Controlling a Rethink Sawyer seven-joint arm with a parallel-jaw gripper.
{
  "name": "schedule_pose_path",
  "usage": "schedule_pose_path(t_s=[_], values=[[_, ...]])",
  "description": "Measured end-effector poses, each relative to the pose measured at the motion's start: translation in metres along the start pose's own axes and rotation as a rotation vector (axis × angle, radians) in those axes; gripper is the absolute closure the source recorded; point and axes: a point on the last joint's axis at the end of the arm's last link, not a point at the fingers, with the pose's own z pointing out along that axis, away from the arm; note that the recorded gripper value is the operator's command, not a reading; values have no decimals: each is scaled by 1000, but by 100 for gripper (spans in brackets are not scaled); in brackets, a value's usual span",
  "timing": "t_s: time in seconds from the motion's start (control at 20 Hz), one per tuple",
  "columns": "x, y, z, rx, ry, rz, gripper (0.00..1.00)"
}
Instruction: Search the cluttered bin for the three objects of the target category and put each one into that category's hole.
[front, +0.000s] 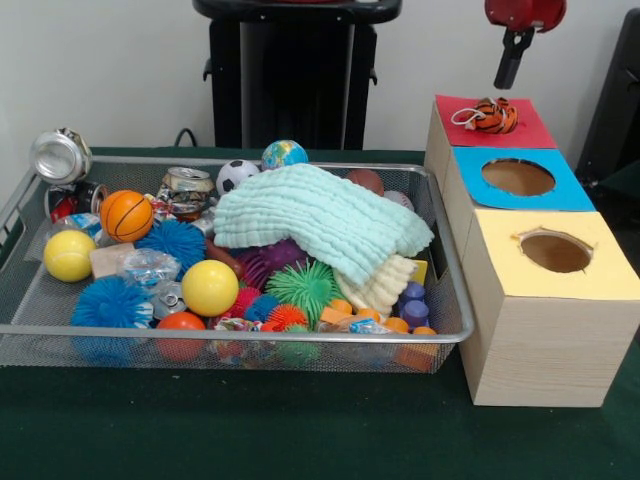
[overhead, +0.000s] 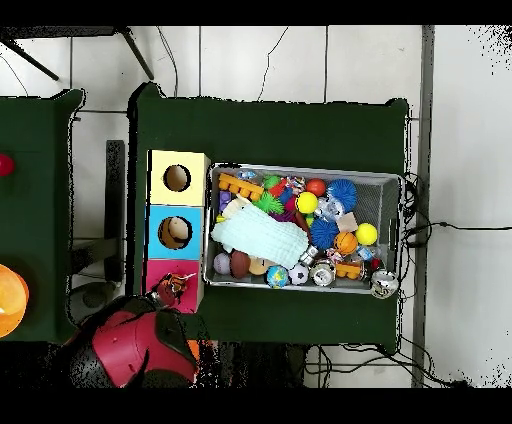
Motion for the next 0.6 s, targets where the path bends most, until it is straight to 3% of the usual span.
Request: schedule_pose_path(t_s=[0.35, 0.6], values=[[7, 4, 14, 0, 34, -10, 100], [8, 8, 20, 2, 31, -18, 100]])
